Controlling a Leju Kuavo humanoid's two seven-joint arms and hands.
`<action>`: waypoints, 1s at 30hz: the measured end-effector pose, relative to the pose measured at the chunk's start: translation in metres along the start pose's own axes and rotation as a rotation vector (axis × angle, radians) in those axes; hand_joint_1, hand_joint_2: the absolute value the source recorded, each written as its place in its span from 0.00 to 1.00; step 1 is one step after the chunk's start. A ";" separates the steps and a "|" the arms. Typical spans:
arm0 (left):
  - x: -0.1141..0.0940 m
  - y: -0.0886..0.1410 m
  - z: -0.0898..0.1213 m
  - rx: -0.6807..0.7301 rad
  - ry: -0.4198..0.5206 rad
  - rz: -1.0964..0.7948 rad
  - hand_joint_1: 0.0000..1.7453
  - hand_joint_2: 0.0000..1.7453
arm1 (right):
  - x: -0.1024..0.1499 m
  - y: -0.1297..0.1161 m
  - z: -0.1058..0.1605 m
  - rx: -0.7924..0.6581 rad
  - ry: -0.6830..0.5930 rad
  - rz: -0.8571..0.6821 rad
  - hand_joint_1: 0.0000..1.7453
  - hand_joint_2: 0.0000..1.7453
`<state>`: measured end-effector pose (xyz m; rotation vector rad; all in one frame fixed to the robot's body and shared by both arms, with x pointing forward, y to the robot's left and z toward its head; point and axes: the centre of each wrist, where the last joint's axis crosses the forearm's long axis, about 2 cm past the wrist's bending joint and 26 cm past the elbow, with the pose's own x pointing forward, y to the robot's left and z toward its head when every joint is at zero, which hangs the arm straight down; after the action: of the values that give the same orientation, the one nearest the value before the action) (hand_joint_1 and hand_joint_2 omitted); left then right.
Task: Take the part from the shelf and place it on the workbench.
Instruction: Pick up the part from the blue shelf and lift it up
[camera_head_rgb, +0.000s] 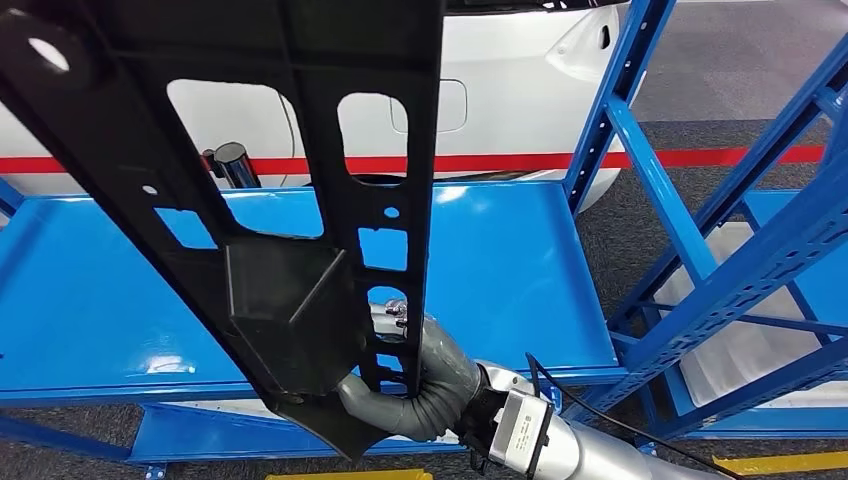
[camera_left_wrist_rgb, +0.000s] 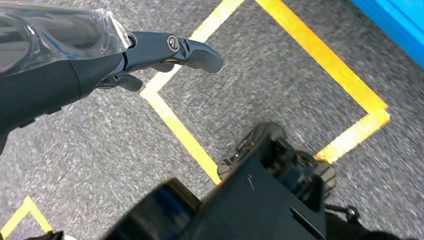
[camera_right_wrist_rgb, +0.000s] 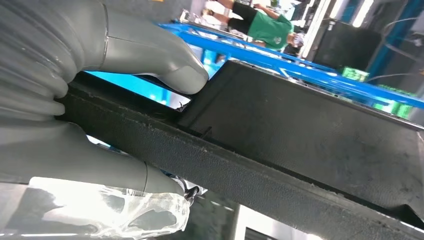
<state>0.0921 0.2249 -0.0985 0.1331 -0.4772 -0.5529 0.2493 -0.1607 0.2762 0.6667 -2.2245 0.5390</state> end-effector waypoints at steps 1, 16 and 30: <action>0.000 0.000 0.000 0.005 0.007 0.005 0.00 1.00 | 0.000 0.000 0.002 -0.011 0.007 -0.006 1.00 1.00; -0.003 0.000 0.001 0.018 0.056 0.034 0.00 1.00 | -0.002 -0.003 0.011 -0.096 0.031 -0.039 1.00 1.00; -0.003 0.002 0.000 0.019 0.062 0.028 0.00 1.00 | -0.001 -0.004 0.012 -0.109 0.013 -0.046 1.00 1.00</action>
<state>0.0905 0.2285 -0.0992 0.1610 -0.4230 -0.5153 0.2461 -0.1700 0.2684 0.6538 -2.2034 0.3950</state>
